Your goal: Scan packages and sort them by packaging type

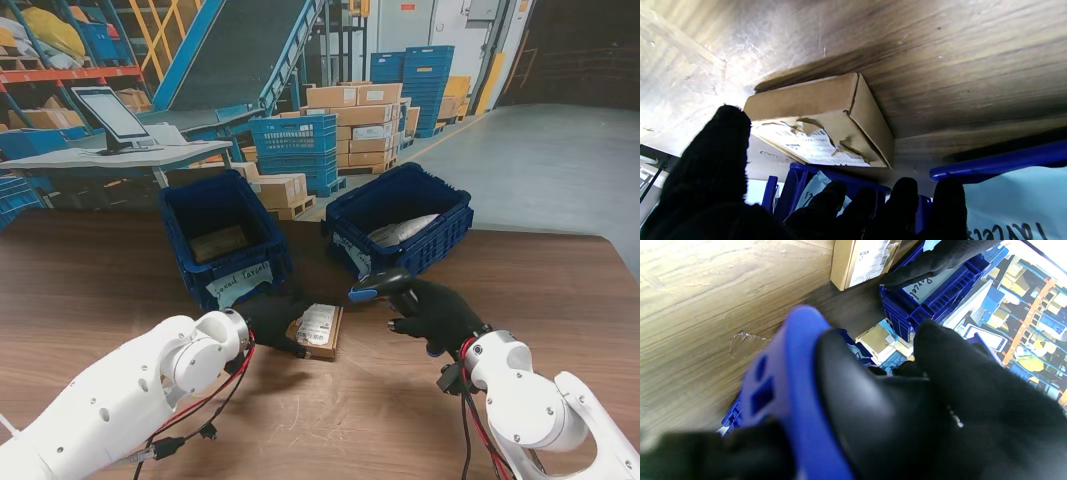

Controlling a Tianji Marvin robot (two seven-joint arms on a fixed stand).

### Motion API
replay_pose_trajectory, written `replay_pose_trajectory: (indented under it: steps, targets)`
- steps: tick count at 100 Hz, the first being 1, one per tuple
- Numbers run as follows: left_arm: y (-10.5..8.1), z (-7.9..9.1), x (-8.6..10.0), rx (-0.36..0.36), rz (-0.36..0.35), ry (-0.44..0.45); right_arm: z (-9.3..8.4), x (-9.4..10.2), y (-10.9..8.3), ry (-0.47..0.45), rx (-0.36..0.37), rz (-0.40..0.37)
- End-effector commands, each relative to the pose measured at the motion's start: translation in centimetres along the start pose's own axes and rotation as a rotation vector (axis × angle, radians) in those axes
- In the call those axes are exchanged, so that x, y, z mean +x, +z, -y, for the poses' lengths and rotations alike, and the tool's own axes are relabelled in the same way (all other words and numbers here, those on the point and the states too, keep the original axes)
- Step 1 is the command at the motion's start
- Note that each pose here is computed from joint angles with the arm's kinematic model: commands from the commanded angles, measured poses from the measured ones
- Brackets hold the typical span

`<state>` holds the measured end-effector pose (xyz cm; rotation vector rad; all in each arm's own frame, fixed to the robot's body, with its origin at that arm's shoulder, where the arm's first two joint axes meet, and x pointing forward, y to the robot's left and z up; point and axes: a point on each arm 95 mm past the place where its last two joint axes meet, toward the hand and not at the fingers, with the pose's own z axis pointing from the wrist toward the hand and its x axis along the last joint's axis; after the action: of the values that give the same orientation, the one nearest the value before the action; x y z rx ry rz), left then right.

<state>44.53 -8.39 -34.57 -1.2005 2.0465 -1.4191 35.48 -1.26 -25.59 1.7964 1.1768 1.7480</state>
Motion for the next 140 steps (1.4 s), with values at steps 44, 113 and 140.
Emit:
replay_pose_trajectory:
  steps: [44, 113, 140]
  targets:
    - [2.6, 0.0, 2.1, -0.077, 0.007, 0.003, 0.7, -0.6, -0.6, 0.032, 0.04, -0.011]
    - [1.3, 1.0, 3.1, -0.002, -0.02, 0.01, 0.8, -0.5, -0.6, 0.04, 0.04, -0.021]
    - [2.4, 1.4, 3.1, -0.002, -0.002, 0.081, 0.9, -0.4, -0.7, 0.042, 0.044, -0.023]
